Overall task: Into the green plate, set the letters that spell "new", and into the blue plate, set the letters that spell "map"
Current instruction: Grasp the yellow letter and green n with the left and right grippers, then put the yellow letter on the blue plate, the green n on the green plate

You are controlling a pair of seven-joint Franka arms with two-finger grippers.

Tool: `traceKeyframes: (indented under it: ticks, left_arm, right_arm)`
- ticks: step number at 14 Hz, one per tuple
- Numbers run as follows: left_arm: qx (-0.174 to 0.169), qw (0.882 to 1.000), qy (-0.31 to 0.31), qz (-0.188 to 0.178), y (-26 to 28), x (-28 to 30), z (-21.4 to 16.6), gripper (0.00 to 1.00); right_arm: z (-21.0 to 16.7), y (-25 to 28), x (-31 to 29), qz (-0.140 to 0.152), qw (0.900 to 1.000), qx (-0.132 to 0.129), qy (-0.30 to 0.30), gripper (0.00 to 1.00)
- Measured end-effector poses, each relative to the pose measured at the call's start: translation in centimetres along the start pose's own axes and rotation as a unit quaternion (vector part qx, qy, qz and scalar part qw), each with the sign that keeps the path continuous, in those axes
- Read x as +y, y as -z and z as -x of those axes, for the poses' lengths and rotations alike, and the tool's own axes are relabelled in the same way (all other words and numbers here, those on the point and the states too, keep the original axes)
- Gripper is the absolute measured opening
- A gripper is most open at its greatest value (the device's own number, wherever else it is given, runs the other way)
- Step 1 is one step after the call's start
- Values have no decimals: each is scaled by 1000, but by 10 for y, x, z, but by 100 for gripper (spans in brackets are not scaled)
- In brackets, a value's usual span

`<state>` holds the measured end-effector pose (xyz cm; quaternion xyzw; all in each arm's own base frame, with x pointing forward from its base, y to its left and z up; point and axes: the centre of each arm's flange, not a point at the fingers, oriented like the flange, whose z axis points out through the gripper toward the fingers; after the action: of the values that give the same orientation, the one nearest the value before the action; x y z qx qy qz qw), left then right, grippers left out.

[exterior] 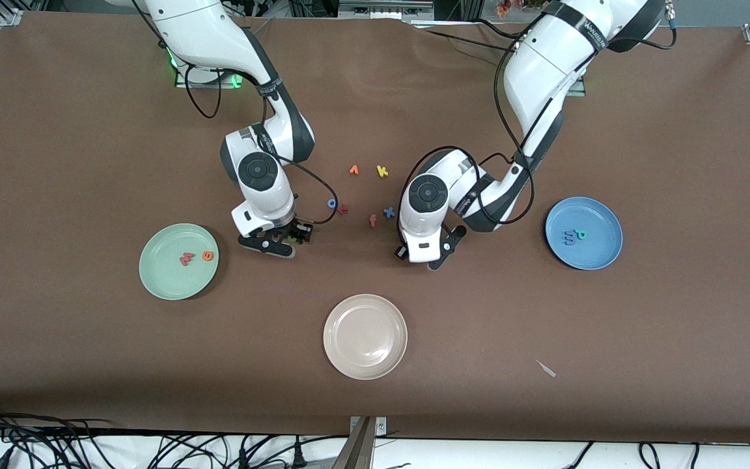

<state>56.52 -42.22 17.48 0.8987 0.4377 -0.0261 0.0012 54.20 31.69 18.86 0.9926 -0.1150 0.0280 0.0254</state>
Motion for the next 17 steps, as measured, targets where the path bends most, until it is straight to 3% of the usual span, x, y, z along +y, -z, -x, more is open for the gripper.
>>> traceKeyframes:
  ticks: [2, 4, 7, 9, 11, 12, 14, 17]
  left_arm:
    - [2, 1000, -22, -17, 0, -2, -3, 28]
    - [4, 997, -60, -57, 5, -7, -15, 28]
    - [-26, 981, -139, -130, 30, -16, -61, 28]
    - [-68, 958, -216, -175, 52, -35, -115, 28]
    - [-116, 929, -292, -197, 70, -61, -174, 28]
    - [-141, 913, -325, -203, 76, -77, -201, 28]
    - [-186, 883, -380, -202, 78, -104, -247, 28]
    - [-222, 841, -455, -191, 68, -138, -297, 28]
  right_arm:
    - [1, 0, -1, -1, 1000, 1, 1, 69]
    - [3, -3, -1, -5, 1000, 7, 2, 69]
    - [7, -13, 3, -8, 1000, 14, 3, 67]
    - [7, -12, 1, -12, 1000, 18, 3, 52]
    - [7, -11, 1, -13, 1000, 19, 3, 49]
    - [7, -10, 0, -14, 1000, 21, 3, 35]
    - [7, -10, 0, -14, 1000, 21, 3, 31]
    - [7, -9, 0, -14, 1000, 21, 5, 26]
